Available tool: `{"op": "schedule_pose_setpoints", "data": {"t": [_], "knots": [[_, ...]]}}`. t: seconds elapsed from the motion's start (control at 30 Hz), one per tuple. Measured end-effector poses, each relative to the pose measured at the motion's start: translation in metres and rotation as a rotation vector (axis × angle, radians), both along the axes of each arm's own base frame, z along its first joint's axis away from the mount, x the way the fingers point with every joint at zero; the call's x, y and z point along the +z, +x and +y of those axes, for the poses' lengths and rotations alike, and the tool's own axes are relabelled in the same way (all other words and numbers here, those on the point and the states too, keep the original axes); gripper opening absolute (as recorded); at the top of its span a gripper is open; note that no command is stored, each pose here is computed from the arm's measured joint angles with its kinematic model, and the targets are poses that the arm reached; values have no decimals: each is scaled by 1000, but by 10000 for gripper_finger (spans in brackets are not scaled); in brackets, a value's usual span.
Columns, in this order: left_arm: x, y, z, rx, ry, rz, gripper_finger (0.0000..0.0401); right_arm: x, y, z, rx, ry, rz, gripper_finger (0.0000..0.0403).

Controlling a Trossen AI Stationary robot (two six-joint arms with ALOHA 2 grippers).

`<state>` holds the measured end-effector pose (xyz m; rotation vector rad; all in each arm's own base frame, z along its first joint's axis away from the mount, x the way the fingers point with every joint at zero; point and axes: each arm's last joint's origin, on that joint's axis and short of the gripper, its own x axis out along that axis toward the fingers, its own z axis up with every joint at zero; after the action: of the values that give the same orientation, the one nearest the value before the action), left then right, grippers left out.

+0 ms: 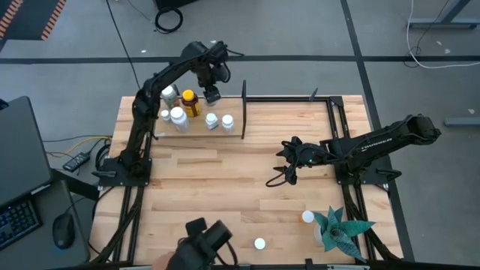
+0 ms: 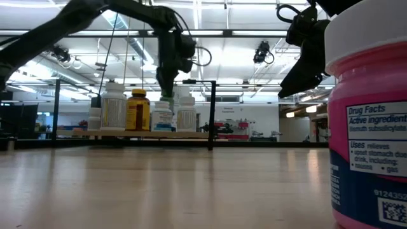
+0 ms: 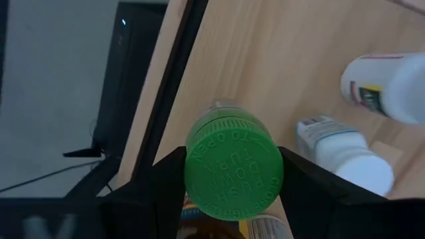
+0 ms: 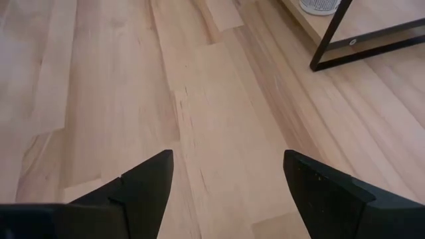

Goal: Pick and place medicine bottles onto shelf by color
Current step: Put the green pill bottle on the shelf

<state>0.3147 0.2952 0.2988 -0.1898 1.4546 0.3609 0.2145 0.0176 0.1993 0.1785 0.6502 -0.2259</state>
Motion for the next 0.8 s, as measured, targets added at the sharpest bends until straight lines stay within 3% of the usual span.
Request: {"op": "schedule_pose_setpoints", "data": {"t": [0.53,0.8], "knots": [[-40,7,9,57,-90,-8,204,-25,-11,-1,-32,31,36,291],[-44,7,10,76,-83,-16,215,-26,-11,-1,-39,41,30,291]]}}
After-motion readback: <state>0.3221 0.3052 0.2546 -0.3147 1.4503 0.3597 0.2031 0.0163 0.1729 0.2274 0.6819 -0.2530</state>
